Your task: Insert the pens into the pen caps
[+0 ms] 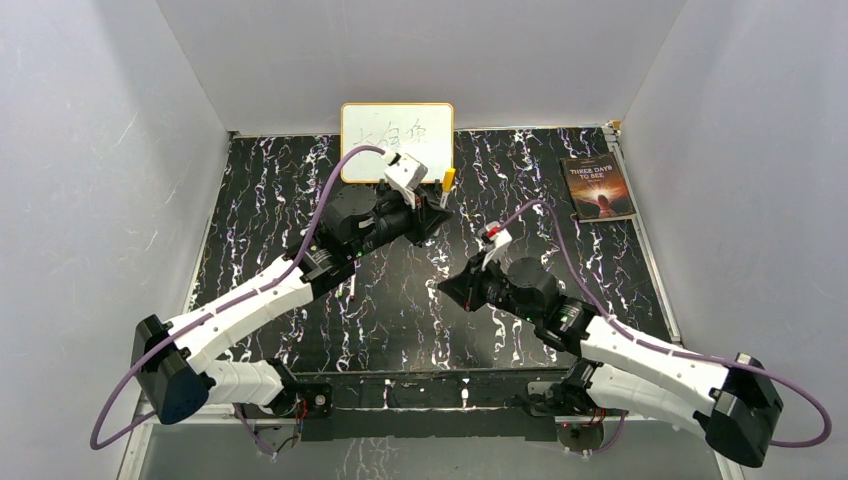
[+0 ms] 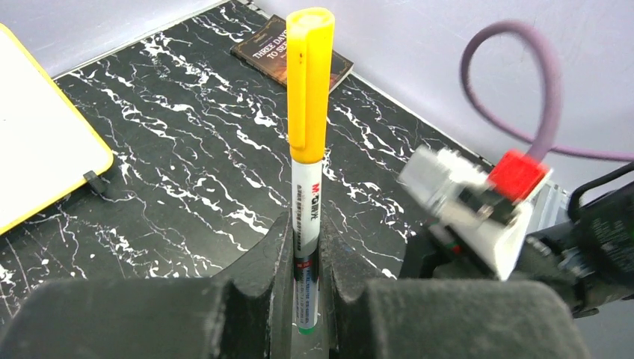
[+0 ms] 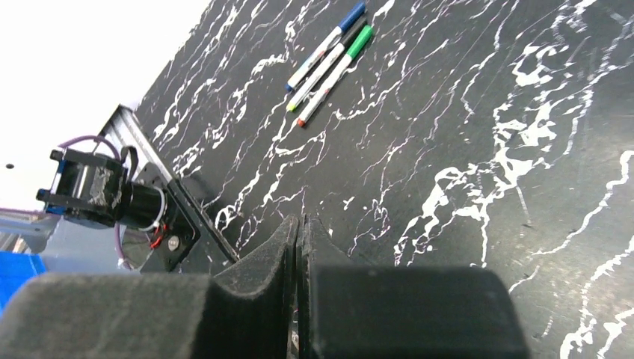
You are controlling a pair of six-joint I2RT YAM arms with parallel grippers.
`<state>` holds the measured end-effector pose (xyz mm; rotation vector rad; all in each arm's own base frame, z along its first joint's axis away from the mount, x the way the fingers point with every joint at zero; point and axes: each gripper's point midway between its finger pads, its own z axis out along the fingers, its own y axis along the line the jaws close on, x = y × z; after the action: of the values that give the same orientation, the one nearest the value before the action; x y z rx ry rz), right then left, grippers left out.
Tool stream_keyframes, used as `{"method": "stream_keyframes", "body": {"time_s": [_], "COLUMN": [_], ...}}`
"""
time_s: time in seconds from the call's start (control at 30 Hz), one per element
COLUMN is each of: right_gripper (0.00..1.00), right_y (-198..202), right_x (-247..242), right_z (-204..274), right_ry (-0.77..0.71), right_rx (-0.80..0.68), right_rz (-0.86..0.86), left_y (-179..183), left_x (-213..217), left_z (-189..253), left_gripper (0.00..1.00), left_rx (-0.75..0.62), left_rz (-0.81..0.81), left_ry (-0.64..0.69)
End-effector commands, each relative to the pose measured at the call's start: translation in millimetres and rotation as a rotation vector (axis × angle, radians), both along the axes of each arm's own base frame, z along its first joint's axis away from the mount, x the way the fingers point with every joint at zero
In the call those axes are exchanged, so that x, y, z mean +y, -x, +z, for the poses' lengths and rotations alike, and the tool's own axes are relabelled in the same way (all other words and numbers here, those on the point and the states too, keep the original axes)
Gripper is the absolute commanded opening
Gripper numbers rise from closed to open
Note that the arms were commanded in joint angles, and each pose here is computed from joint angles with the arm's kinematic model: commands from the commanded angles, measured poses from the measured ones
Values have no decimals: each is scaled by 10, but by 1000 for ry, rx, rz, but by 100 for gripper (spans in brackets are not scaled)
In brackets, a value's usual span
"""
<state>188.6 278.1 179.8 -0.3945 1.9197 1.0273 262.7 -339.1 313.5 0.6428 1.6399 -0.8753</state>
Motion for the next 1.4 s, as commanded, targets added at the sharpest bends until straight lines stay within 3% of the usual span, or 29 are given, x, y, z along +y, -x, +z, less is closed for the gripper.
{"method": "stream_keyframes", "body": {"time_s": [0.0,0.07,0.13,0.2,0.5,0.63,0.77,1.1,1.37], "right_gripper": [0,4,27,43,63,66,60,58,49], "right_y": [-208,-289,-357,-410,-451,-470,-512,-605,-673], "right_x": [-171,-298,-422,-521,-344,-224,-139,-34,-3], "right_z": [614,797,994,1188,1754,1863,1948,2099,2169], "right_ry": [-83,-104,-128,-149,-226,-239,-253,-253,-252], "right_rx": [-106,-140,-175,-209,-309,-321,-337,-372,-386], "right_rz": [-148,-229,-301,-359,-301,-264,-251,-245,-256], "left_y": [63,87,122,169,266,307,348,400,439], "left_x": [128,168,214,263,327,293,245,231,241], "left_z": [115,39,-31,-62,-180,-188,-242,-316,-307], "left_gripper": [0,0,0,0,0,0,0,0,0], "left_rx": [-52,-49,-43,-45,-27,-23,-4,17,14], "left_rz": [12,11,11,9,-9,-40,-73,-100,-113], "left_ry": [12,-12,-30,-32,-46,-47,-48,-61,-55]}}
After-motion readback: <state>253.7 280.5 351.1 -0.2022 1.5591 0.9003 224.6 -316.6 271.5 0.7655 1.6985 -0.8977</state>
